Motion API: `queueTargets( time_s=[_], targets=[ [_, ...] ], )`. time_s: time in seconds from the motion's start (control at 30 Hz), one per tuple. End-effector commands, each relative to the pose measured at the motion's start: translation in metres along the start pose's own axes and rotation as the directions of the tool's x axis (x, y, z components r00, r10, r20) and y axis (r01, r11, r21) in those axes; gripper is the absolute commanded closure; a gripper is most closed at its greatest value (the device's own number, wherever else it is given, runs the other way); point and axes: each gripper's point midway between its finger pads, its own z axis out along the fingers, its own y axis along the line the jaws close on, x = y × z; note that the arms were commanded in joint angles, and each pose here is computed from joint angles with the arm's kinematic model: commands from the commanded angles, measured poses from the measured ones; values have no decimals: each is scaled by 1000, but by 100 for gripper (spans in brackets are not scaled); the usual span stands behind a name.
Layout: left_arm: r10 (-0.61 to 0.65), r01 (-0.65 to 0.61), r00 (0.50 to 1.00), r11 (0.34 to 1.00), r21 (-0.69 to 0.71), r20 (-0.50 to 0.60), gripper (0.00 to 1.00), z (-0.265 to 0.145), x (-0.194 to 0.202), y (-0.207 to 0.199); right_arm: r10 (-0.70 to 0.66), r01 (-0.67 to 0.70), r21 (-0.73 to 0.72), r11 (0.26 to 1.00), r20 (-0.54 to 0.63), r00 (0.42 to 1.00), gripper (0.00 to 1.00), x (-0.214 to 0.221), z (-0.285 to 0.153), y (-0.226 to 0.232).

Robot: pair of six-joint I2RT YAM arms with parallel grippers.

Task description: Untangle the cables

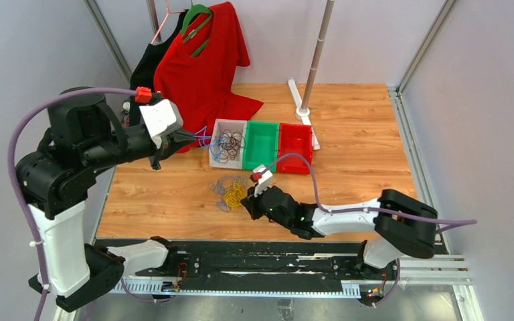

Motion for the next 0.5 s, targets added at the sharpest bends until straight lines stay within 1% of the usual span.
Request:
queueTargets(
  time_s=[0.0, 0.03, 0.1, 0.23, 0.3, 0.37, 0.4, 0.47],
  targets=[
    [-58, 60, 995, 998, 21, -82, 100, 20, 22, 4, 63, -65, 21, 998, 86, 994, 99, -29, -25, -8],
    [-70, 73, 992, 997, 27, -106, 99, 25, 29, 5, 73, -76, 22, 997, 99, 992, 97, -34, -31, -9],
    [-94, 102, 984, 994, 44, -150, 99, 35, 43, 4, 84, -88, 34, 996, 109, 991, 89, -40, -42, -12],
    [-127, 152, 964, 984, 94, -233, 100, 56, 71, 1, 86, -97, 105, 990, 100, 991, 58, -52, -59, -25],
    [-127, 166, 957, 977, 133, -260, 99, 66, 81, -1, 81, -96, 152, 984, 99, 992, 44, -57, -67, -34],
    [-126, 178, 951, 970, 166, -282, 100, 77, 89, -2, 77, -99, 218, 971, 109, 991, 34, -64, -76, -50],
    [-129, 186, 948, 967, 176, -289, 100, 84, 92, -1, 77, -106, 252, 962, 123, 989, 31, -69, -81, -59],
    [-124, 191, 946, 960, 203, -301, 99, 99, 97, 1, 89, -133, 293, 947, 160, 983, 29, -80, -95, -74]
  ],
)
